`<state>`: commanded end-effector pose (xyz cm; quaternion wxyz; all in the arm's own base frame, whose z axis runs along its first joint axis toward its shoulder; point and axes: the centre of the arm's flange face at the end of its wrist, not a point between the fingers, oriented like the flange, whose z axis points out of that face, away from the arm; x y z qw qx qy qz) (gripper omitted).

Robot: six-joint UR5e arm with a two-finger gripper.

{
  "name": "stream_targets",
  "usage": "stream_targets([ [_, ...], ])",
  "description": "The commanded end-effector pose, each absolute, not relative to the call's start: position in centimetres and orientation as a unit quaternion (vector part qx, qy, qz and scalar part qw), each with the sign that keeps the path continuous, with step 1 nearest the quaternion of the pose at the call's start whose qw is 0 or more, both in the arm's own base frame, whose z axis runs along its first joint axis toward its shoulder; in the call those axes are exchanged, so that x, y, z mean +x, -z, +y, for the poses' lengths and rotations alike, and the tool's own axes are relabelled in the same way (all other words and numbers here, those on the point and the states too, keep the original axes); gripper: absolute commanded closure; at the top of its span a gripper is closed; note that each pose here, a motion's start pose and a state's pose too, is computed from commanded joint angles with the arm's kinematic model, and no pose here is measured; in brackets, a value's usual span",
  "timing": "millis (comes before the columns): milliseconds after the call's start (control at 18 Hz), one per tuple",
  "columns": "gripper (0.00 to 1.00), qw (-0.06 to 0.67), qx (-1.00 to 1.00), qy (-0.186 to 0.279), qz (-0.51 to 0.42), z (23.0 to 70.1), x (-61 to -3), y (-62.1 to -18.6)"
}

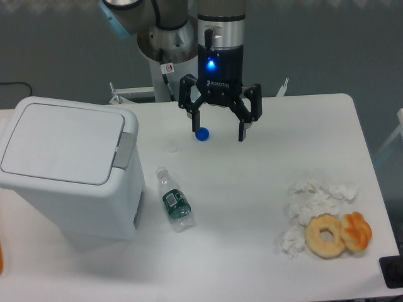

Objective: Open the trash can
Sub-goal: 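Move the open gripper toward the white trash can's lid edge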

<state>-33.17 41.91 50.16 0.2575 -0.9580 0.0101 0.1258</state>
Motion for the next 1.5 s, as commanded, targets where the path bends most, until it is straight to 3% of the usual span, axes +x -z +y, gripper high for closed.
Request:
stream_targets([
  [611, 0.00, 0.273, -0.955, -0.116, -0.002, 43.6, -33.3, -50.9],
  [778, 0.00, 0.303, -0.949, -0.076, -0.049, 44.4, -33.2, -51.0],
  [1500, 0.00, 0.334, -0.931, 0.014, -0.145, 47.8, -30.7, -50.9],
])
